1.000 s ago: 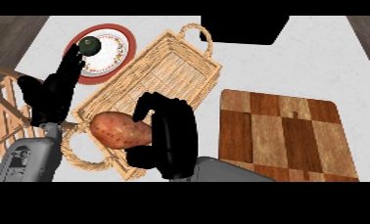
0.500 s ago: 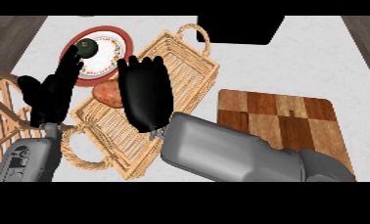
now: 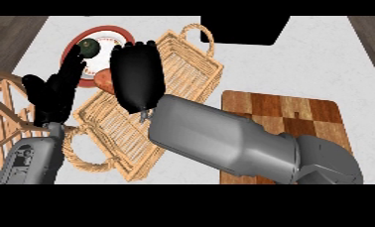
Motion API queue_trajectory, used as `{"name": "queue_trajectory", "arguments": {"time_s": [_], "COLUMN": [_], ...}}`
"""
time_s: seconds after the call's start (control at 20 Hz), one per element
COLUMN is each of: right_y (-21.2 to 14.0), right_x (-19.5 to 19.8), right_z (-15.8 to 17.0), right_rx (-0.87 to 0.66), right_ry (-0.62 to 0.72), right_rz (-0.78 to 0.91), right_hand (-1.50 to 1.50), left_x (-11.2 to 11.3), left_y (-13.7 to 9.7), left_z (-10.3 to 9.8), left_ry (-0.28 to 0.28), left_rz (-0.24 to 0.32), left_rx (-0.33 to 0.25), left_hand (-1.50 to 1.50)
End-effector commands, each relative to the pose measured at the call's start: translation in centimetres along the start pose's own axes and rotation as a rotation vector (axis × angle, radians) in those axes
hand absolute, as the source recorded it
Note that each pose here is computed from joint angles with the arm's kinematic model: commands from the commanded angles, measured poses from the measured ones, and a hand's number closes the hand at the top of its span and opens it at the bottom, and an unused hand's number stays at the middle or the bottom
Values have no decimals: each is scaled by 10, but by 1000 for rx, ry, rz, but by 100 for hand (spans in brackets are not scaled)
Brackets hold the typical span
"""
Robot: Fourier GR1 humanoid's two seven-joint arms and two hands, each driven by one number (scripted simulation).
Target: Pick the sweet potato from the cutting board and place it in the basket
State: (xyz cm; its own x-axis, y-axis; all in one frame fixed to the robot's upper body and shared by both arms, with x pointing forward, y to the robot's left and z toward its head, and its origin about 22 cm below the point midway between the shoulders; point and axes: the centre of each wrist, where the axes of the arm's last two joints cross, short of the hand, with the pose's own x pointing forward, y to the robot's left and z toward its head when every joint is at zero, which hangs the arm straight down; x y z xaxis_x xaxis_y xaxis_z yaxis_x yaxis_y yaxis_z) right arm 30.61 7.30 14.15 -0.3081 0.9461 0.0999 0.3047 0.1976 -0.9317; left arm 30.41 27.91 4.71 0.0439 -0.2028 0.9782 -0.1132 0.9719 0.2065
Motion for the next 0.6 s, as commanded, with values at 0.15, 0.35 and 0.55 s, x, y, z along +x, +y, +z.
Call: {"name": "queue_trajectory", "arguments": {"time_s": [0.15,0.35,0.55], "right_y": [6,12,27], "right_x": [-10,-17,-18], "right_z": [-20,-24,-9], "right_rx": [216,254,226], "right_ry": [92,88,68], "right_rz": [86,65,70], "right_hand": [150,150,150], "left_x": [8,2,2], "left_y": [2,-7,2], "left_z": [0,7,9], "left_ry": [-8,14,6], "left_rz": [13,9,12], "left_rx": [-14,2,0], "left_hand": [0,0,0]}}
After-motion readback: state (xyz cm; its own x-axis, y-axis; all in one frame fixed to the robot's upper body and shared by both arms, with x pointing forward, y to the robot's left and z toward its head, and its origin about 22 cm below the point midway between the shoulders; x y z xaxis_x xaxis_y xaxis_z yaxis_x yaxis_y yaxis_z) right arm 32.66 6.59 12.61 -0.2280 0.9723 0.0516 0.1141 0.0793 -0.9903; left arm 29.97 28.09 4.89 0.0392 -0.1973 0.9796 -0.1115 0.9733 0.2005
